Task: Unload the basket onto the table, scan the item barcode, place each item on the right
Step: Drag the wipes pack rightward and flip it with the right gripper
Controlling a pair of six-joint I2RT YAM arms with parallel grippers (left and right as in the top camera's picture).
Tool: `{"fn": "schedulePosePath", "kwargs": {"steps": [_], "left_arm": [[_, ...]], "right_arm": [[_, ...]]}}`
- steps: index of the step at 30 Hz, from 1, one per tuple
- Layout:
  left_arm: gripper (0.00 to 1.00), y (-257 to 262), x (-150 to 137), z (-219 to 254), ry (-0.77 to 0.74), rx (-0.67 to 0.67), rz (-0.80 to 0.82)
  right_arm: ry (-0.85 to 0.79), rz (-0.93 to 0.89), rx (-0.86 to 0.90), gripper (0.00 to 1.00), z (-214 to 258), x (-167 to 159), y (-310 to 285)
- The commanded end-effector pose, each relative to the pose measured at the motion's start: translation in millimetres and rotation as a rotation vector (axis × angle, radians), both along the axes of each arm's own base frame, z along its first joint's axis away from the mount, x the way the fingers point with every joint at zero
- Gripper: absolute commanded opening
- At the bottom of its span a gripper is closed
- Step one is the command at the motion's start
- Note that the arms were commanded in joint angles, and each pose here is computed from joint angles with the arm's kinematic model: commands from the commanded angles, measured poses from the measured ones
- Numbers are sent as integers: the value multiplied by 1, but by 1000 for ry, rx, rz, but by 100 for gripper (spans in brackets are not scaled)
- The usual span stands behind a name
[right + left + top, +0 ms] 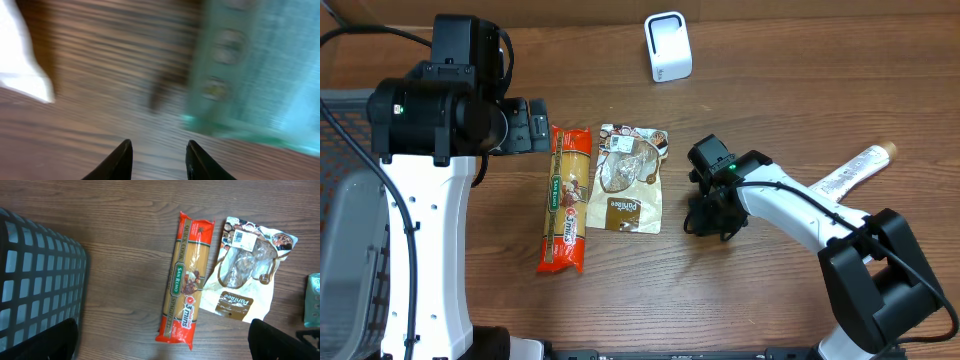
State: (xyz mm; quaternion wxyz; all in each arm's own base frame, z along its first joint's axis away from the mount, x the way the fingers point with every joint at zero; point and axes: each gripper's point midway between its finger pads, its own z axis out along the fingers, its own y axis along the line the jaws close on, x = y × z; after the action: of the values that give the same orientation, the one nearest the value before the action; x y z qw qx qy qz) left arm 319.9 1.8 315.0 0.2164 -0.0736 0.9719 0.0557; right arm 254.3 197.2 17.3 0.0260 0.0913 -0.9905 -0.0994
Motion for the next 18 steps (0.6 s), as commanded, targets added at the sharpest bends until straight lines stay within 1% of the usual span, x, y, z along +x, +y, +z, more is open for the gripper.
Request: {"fn": "schedulePosePath", "kwargs": {"steps": [1,5,8,10,12,15,18], "left_arm": [[100,4,-1,2,-7,9,16],[100,4,-1,2,-7,9,16],[100,4,-1,2,-7,9,16],[100,4,-1,2,-7,9,16],[100,4,-1,2,-7,9,16],[100,4,-1,2,-7,9,16],[100,4,-1,2,-7,9,16]], "right_arm": [[-57,-60,-144,36,-4,16,-37],[-85,-145,-193,36,-5,34,-69],[-95,-231,-134,34,-4,52,-84],[-64,-226,-37,35,-2,52,-77],[-28,-173,88,35,3,48,-62],[-19,-132,132,37,6,44,-51],[-15,-180,120,39,5,46,-53]]}}
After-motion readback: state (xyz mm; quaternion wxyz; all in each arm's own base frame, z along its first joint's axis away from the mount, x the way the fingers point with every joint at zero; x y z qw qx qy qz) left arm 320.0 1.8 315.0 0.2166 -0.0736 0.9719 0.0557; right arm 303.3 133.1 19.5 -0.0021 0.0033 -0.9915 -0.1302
